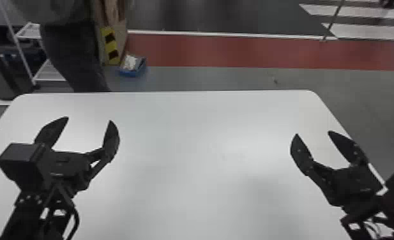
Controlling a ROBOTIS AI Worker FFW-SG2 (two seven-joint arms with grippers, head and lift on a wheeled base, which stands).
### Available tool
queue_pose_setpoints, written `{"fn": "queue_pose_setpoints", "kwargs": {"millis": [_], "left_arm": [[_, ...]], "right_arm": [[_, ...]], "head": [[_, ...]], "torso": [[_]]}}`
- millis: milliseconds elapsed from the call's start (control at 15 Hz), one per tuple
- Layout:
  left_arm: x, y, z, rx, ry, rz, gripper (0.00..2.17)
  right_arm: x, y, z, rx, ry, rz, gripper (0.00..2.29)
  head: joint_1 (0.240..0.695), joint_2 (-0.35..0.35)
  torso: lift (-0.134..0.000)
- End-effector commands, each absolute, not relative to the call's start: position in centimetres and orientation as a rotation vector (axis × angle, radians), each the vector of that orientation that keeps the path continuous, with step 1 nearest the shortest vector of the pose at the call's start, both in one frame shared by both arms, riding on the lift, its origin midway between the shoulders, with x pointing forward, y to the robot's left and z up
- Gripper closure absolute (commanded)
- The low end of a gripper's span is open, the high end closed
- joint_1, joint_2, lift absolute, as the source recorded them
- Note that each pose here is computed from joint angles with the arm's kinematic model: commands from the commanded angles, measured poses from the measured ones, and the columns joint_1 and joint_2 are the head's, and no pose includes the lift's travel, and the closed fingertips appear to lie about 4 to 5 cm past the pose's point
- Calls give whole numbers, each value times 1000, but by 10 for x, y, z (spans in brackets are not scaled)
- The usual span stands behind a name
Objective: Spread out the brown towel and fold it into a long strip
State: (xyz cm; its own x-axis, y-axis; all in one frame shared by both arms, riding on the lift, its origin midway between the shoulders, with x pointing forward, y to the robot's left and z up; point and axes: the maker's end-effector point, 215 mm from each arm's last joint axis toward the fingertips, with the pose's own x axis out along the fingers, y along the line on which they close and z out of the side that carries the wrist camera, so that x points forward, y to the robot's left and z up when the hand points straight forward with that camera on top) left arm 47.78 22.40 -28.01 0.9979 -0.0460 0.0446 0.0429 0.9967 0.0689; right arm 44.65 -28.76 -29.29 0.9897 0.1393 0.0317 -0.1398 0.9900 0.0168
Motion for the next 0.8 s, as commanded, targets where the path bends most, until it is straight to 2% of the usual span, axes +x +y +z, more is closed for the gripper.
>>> {"fn": "queue_pose_setpoints", "kwargs": {"millis": [0, 733], "left_arm": [[478, 224, -280, 68, -46, -45, 76], [478, 223, -280, 67, -47, -47, 76]], "right_arm": [[446, -289, -293, 18, -29, 138, 174], [446, -290, -295, 18, -28, 136, 174]], "head": [[695, -76], [695, -80]], "torso": [[-125], [-125]]}}
